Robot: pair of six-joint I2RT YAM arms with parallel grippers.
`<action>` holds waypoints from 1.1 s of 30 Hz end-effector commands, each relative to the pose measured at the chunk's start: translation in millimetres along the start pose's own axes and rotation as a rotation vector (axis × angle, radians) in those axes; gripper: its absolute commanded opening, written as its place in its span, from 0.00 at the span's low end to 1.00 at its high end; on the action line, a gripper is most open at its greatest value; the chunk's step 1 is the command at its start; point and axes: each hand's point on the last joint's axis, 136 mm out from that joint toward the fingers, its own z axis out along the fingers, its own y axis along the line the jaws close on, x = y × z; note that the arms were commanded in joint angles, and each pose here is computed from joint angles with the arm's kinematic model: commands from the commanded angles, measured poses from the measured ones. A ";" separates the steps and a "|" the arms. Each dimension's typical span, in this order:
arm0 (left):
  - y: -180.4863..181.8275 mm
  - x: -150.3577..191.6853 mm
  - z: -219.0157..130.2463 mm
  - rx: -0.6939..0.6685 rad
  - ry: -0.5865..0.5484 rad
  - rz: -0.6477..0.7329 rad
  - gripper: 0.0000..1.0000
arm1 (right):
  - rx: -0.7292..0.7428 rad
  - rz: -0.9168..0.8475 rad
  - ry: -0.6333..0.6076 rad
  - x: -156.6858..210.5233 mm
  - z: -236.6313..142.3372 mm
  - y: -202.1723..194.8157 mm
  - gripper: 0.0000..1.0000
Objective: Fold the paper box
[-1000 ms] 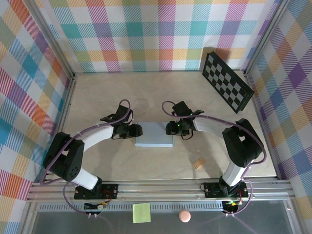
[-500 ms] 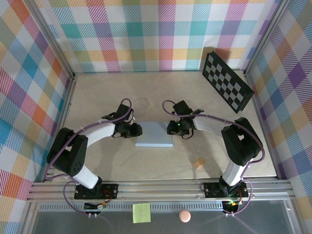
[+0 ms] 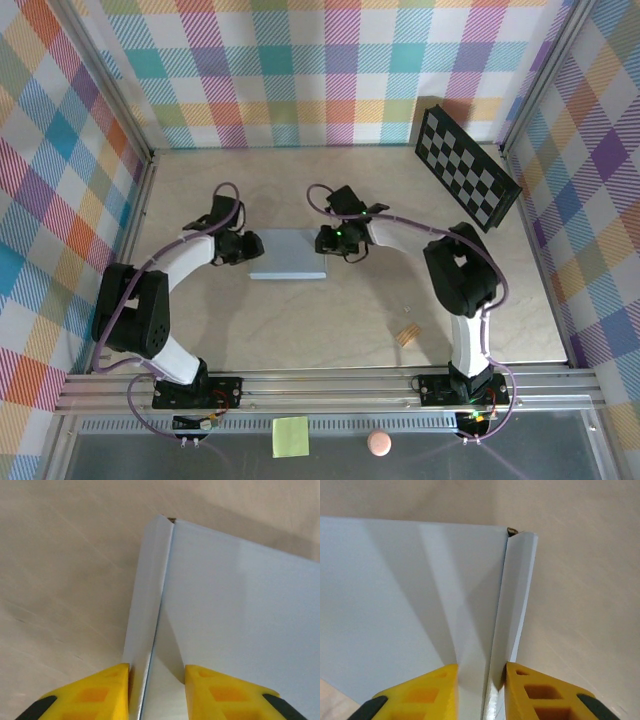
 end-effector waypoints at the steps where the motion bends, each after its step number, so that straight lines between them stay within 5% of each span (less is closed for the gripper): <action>1: -15.7 -47.2 -16.5 0.113 -0.104 -0.011 0.32 | -0.251 -0.077 -0.031 -22.2 6.2 85.8 0.27; 16: 90.2 -147.6 30.4 -0.021 -0.215 -0.206 0.31 | -0.443 -0.124 -0.205 -101.8 81.0 193.9 0.26; 23: 122.8 -177.8 48.6 -0.033 -0.218 -0.258 0.31 | -0.490 -0.085 -0.265 -117.2 123.1 194.2 0.29; 33: 144.4 -196.4 58.9 -0.062 -0.201 -0.312 0.33 | -0.519 -0.090 -0.369 -129.4 134.1 197.7 0.36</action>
